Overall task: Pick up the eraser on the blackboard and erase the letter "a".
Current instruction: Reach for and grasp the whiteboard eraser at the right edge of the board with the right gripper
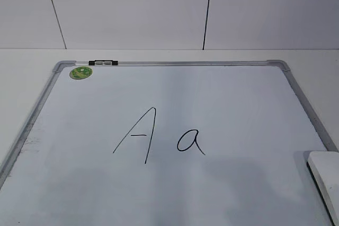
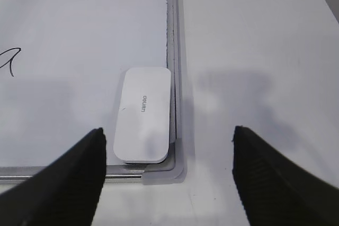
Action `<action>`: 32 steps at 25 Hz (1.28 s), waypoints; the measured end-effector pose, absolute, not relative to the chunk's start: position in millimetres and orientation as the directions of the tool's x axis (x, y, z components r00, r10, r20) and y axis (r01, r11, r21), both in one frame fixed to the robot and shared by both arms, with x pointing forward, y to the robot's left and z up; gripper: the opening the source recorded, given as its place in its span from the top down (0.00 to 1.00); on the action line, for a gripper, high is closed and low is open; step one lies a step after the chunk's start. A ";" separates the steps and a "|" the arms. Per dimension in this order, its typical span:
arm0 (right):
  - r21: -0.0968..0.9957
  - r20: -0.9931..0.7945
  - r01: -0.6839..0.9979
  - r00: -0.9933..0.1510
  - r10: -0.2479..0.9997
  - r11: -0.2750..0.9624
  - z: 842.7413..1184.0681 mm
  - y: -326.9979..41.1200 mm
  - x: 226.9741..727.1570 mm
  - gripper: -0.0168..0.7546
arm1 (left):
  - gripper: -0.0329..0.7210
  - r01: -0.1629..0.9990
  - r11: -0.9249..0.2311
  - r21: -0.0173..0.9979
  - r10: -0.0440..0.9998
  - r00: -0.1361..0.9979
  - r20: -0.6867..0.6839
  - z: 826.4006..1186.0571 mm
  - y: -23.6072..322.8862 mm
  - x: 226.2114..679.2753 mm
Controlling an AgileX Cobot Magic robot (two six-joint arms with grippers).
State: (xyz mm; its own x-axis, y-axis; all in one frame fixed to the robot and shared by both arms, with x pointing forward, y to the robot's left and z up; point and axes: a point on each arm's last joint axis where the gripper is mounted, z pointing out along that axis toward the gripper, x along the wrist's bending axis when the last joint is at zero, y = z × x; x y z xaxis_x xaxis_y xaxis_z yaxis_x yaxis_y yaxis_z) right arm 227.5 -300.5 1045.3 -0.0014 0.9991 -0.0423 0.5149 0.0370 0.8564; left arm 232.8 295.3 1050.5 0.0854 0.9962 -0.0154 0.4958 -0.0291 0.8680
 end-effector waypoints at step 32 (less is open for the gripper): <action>0.852 -0.044 0.521 -0.006 0.999 0.041 1054.2 -300.6 233.7 0.21 | 0.65 0.496 -0.029 0.868 0.996 0.085 -0.015 1050.5 295.3 232.8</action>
State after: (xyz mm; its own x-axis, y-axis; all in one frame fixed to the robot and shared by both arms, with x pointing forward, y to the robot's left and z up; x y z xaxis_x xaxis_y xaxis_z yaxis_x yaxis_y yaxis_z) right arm 233.7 -300.6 1054.2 -0.0059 0.9990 -0.0439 0.5213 0.0406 0.8524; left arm 232.8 295.3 1050.5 0.0854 0.9962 -0.0154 0.4958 -0.0291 0.8680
